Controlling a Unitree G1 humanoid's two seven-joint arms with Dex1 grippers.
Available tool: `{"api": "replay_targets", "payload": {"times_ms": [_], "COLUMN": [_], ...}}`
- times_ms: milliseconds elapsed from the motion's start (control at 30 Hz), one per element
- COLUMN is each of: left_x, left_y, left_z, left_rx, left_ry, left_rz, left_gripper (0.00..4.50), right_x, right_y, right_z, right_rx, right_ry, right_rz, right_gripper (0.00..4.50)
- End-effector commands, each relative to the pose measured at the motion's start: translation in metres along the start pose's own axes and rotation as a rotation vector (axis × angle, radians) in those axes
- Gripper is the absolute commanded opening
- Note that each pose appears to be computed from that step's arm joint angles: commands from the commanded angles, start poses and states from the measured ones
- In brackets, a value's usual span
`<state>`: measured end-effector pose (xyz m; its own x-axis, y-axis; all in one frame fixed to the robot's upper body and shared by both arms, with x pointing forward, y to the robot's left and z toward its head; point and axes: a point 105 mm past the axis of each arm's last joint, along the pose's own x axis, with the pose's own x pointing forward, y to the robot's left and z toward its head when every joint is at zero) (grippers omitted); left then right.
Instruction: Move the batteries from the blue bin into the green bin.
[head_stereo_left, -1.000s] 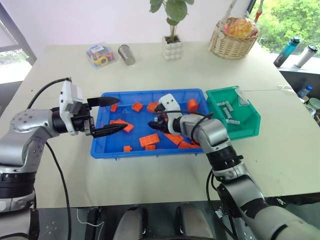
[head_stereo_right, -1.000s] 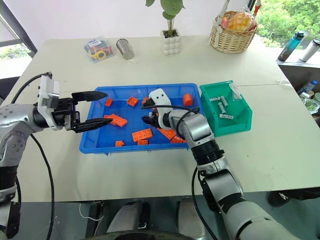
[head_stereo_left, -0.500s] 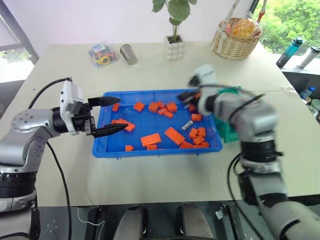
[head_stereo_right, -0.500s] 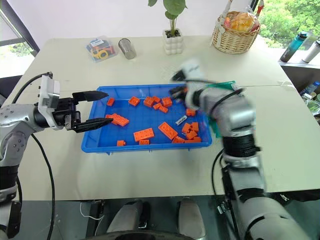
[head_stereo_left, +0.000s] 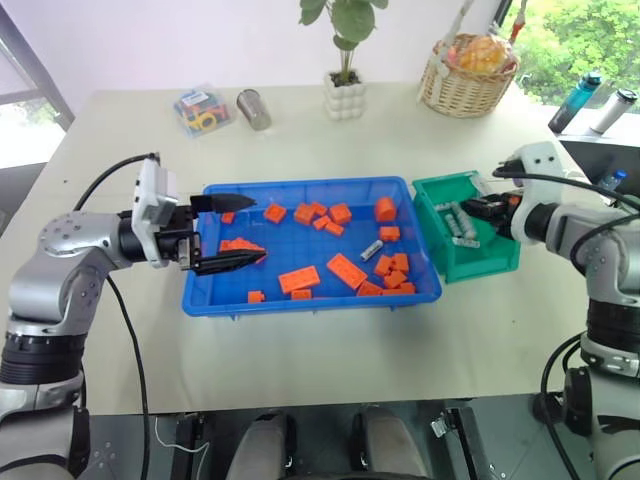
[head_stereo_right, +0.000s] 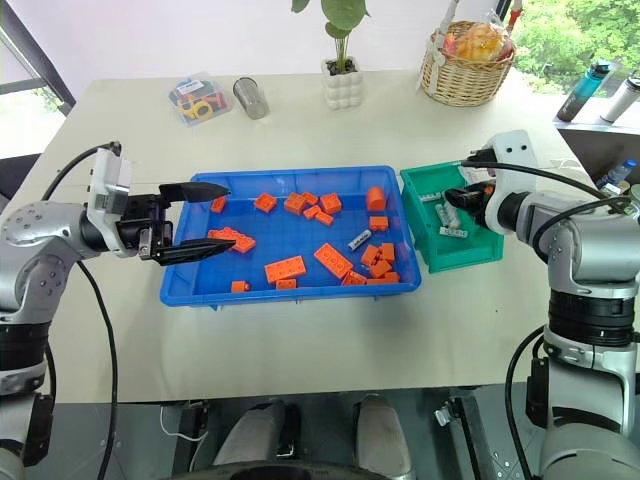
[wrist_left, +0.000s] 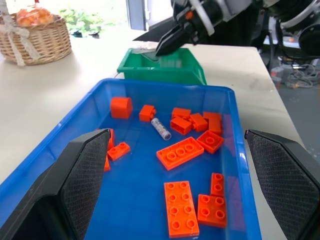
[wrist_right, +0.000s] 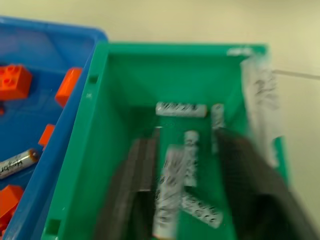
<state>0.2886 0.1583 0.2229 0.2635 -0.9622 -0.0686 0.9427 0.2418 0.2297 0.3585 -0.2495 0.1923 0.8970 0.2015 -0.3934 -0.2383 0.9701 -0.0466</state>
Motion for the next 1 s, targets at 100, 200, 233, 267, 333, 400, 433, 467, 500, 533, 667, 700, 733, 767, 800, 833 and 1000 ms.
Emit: {"api": "replay_targets", "payload": {"times_ms": [100,200,233,267,333,400,433,467,500,533,667,700,733,767,800,833,1000], "left_x": [0.003,0.005,0.006,0.007,0.008,0.01,0.01,0.011,0.011,0.012,0.013,0.013,0.013,0.013,0.013,0.012,0.009], "left_y": [-0.004,-0.004,-0.004,-0.003,-0.003,-0.002,-0.002,-0.002,-0.003,-0.004,-0.006,-0.006,-0.005,-0.005,-0.004,-0.004,-0.004], "left_z": [0.006,0.007,0.007,0.008,0.009,0.009,0.009,0.009,0.009,0.009,0.007,0.007,0.008,0.008,0.009,0.009,0.01], "left_rx": [0.019,0.022,0.023,0.025,0.028,0.03,0.029,0.029,0.028,0.027,0.033,0.034,0.035,0.037,0.038,0.039,0.044], "left_ry": [-0.005,-0.003,-0.004,-0.006,-0.011,-0.013,-0.014,-0.014,-0.015,-0.014,-0.008,-0.009,-0.012,-0.014,-0.017,-0.018,-0.016], "left_rz": [-0.055,-0.067,-0.068,-0.069,-0.07,-0.071,-0.073,-0.073,-0.078,-0.083,-0.09,-0.086,-0.08,-0.074,-0.07,-0.065,-0.051], "left_gripper": [4.5,4.5,4.5,4.5,4.5,4.5,4.5,4.5,4.5,4.5,4.5,4.5,4.5,4.5,4.5,4.5,4.5], "right_x": [-0.014,-0.016,-0.015,-0.012,-0.007,-0.004,-0.002,0.0,0.005,0.01,0.023,0.026,0.03,0.034,0.037,0.039,0.051], "right_y": [0.014,0.064,0.078,0.094,0.12,0.137,0.141,0.142,0.141,0.139,0.13,0.127,0.124,0.122,0.12,0.118,0.116], "right_z": [0.048,0.066,0.067,0.063,0.05,0.032,0.025,0.021,0.019,0.016,0.008,0.007,0.004,0.001,-0.002,-0.004,-0.012], "right_rx": [-0.133,-0.267,-0.293,-0.333,-0.443,-0.601,-0.65,-0.677,-0.718,-0.758,-0.882,-0.903,-0.938,-0.975,-1.0,-1.014,-1.127], "right_ry": [-0.186,-0.255,-0.254,-0.24,-0.198,-0.156,-0.139,-0.129,-0.111,-0.086,0.002,0.02,0.042,0.064,0.081,0.093,0.143], "right_rz": [0.061,0.268,0.322,0.383,0.484,0.57,0.605,0.625,0.636,0.652,0.727,0.739,0.745,0.751,0.759,0.768,0.812], "right_gripper": [3.84,3.84,3.84,3.84,3.84,3.84,3.84,3.84,3.84,3.84,3.84,3.84,3.84,3.84,3.84,3.84,3.84]}}
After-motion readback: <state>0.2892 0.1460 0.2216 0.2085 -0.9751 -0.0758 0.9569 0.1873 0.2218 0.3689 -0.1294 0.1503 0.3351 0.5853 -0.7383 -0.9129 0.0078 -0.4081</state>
